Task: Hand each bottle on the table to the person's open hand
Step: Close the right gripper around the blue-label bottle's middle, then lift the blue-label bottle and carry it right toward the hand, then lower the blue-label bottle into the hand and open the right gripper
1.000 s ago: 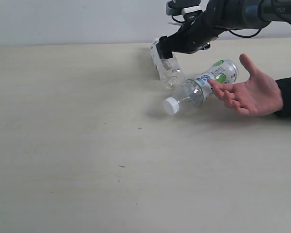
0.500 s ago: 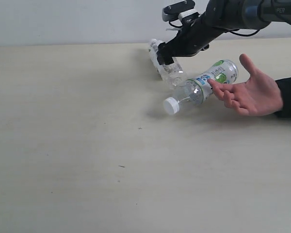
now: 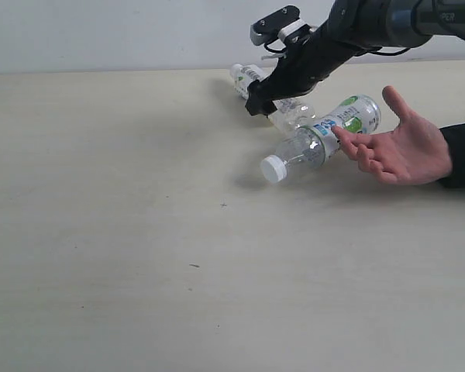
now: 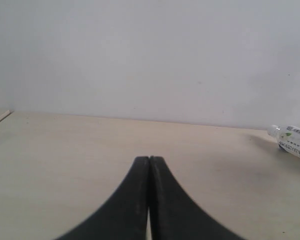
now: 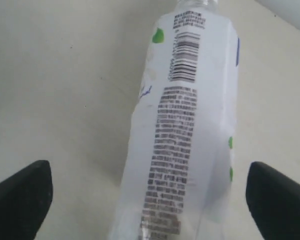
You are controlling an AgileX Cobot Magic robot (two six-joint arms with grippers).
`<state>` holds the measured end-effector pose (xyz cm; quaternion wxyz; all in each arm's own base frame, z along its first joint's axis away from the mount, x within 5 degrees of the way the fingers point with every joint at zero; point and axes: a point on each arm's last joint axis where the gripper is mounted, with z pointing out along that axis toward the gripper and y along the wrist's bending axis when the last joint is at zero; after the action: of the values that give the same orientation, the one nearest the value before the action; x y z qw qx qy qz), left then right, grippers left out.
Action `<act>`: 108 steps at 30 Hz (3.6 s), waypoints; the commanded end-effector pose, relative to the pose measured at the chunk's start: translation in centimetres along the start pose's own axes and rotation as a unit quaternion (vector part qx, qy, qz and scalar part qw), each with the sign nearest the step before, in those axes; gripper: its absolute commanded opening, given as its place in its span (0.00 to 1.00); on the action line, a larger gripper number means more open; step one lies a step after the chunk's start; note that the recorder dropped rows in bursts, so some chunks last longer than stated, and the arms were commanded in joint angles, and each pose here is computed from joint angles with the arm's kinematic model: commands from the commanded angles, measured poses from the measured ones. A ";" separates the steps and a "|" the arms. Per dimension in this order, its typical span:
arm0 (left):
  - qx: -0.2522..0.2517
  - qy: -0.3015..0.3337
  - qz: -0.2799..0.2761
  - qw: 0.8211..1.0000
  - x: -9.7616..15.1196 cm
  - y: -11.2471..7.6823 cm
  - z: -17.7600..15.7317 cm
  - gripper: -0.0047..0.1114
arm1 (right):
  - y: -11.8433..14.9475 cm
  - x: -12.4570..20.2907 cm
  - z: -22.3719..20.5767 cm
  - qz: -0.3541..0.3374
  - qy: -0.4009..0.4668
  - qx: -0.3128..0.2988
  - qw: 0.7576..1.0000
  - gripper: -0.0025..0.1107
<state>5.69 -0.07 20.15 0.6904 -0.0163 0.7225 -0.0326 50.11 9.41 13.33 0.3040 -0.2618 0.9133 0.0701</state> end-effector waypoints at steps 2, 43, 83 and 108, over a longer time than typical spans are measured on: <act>0.003 -0.004 0.001 1.000 -0.1 0.0 -0.1 0.05 | -0.7 0.3 1.2 -0.009 -0.016 0.021 1.000 0.95; 0.003 -0.004 0.001 1.000 -0.1 0.0 -0.1 0.05 | -0.5 1.9 3.3 -0.032 0.005 0.015 0.999 0.93; 0.003 -0.004 0.001 1.000 -0.1 0.0 -0.1 0.05 | 0.2 -2.1 -12.6 0.098 0.000 0.088 0.991 0.02; 0.003 -0.004 0.001 1.000 -0.1 0.0 -0.1 0.05 | 4.6 12.5 -24.2 0.198 0.087 0.132 0.967 0.02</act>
<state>5.69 -0.07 20.15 0.6904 -0.0163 0.7225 -0.0326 26.92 1.97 25.94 0.2360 -0.0542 0.9702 -0.0033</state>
